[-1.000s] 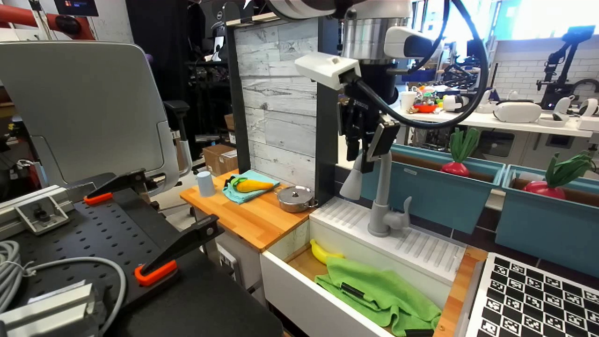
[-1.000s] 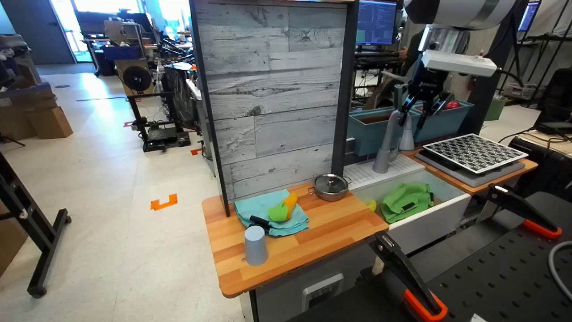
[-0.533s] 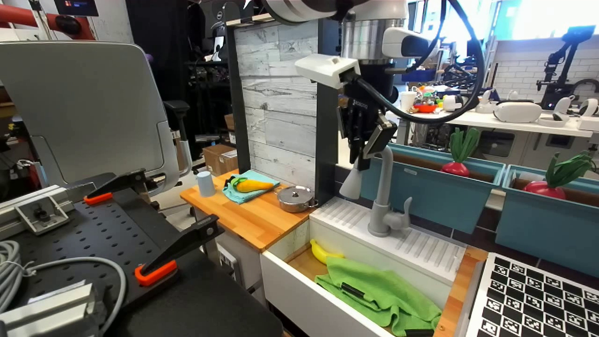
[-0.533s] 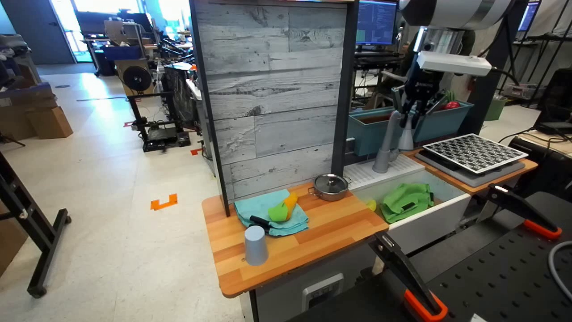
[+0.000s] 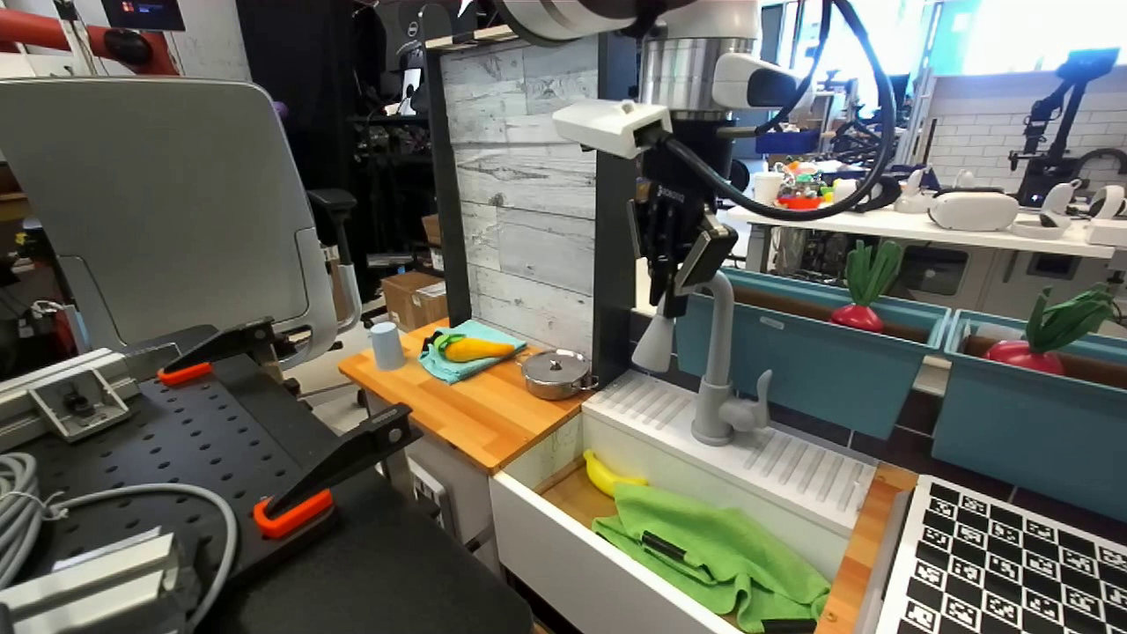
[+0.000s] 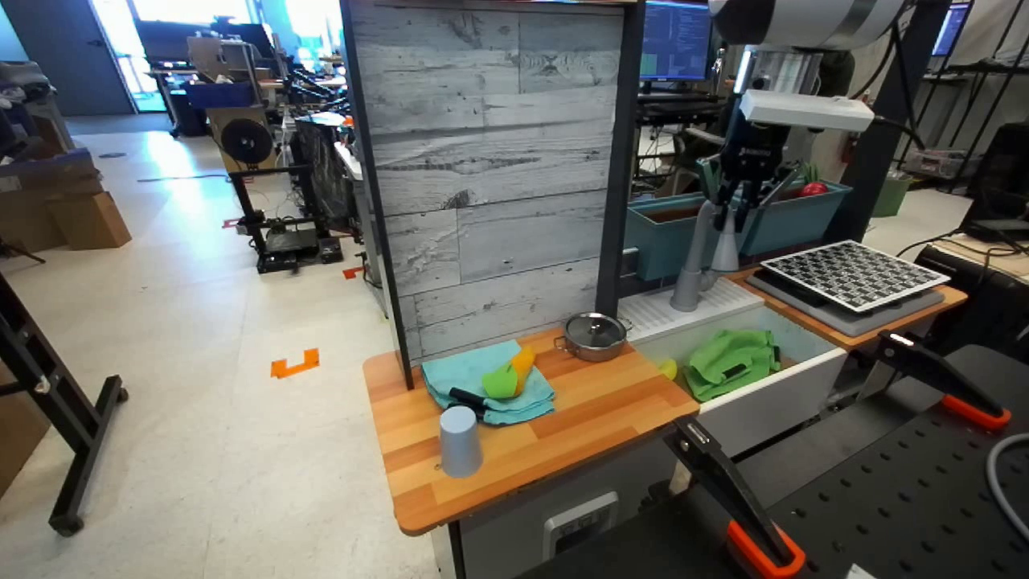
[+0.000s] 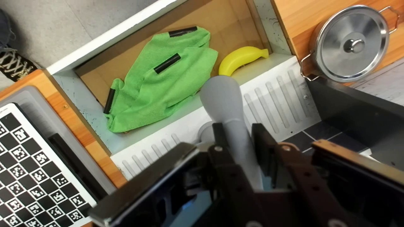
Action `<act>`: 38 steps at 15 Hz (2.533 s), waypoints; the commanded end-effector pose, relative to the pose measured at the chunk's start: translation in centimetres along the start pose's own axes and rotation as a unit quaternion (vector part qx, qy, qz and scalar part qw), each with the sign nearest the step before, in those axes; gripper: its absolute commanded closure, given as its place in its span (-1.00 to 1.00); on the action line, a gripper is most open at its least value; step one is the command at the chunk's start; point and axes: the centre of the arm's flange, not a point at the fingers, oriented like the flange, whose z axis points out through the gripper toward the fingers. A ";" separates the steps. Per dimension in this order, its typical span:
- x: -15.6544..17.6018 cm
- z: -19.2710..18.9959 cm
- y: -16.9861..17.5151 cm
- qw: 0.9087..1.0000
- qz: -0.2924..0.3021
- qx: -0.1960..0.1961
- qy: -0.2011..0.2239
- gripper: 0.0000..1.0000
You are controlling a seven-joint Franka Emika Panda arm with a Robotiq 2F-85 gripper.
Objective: Turn the faucet to the left
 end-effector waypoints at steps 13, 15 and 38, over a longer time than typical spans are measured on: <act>2.1 1.5 -5.5 0.999 -0.025 -0.001 -0.047 -0.90; 1.9 1.7 -6.0 0.998 -0.030 -0.002 -0.047 -1.00; 2.2 1.0 -6.4 0.997 0.022 0.015 -0.066 0.86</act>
